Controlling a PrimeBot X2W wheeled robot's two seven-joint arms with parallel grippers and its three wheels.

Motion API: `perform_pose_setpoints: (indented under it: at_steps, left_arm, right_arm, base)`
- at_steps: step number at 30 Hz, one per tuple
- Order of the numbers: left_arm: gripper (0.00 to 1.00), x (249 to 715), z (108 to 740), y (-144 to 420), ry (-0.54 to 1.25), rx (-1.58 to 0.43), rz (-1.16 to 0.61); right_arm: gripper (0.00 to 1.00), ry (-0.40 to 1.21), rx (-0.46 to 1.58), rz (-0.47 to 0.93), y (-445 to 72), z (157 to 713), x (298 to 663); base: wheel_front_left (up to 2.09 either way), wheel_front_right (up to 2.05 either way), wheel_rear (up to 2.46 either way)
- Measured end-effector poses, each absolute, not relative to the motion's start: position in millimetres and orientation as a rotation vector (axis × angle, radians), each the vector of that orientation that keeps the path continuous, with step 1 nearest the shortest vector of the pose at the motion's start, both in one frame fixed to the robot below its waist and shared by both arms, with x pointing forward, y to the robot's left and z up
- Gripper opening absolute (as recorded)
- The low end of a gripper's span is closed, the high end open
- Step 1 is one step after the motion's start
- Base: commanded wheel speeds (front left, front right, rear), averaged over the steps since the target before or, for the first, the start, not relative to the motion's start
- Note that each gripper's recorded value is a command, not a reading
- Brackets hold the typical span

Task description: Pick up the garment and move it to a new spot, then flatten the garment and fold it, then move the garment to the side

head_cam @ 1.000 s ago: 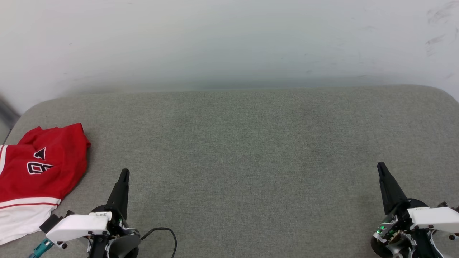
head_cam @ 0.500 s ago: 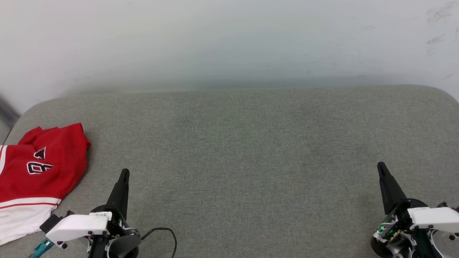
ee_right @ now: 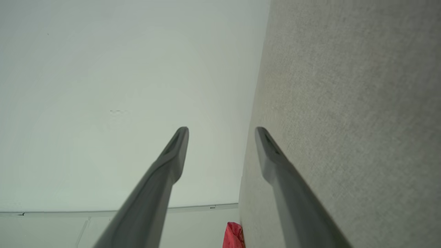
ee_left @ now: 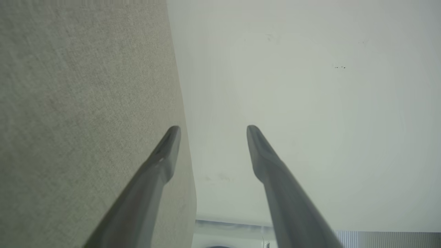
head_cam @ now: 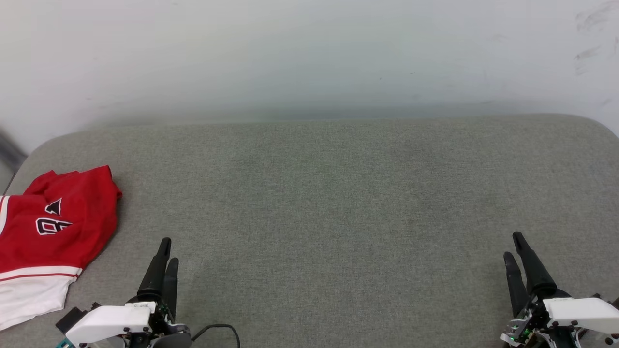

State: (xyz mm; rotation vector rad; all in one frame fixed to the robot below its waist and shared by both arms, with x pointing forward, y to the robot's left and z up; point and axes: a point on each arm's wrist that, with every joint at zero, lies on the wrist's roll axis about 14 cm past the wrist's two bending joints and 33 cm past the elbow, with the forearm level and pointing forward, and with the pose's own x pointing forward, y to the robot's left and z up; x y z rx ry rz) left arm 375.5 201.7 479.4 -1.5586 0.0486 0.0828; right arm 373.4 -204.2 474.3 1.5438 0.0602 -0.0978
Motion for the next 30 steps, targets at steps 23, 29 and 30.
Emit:
perform_pose_setpoints:
  at_steps: [23,29,30]
  left_arm:
    - [1.0,378,497,208,0.035,-1.069,0.144]
    - [1.0,376,497,206,0.041,-0.935,0.155]
    - [1.0,375,497,207,0.041,-0.912,0.159]
  right_arm:
    - [1.0,-0.03,1.043,-0.02,-199,512,379]
    - [1.0,-0.033,0.906,0.005,-192,516,378]
    - [1.0,-0.033,0.888,0.009,-191,516,378]
  base:
    - [0.0,0.0,0.0]
    - [0.0,0.0,0.0]
    - [0.0,0.0,0.0]
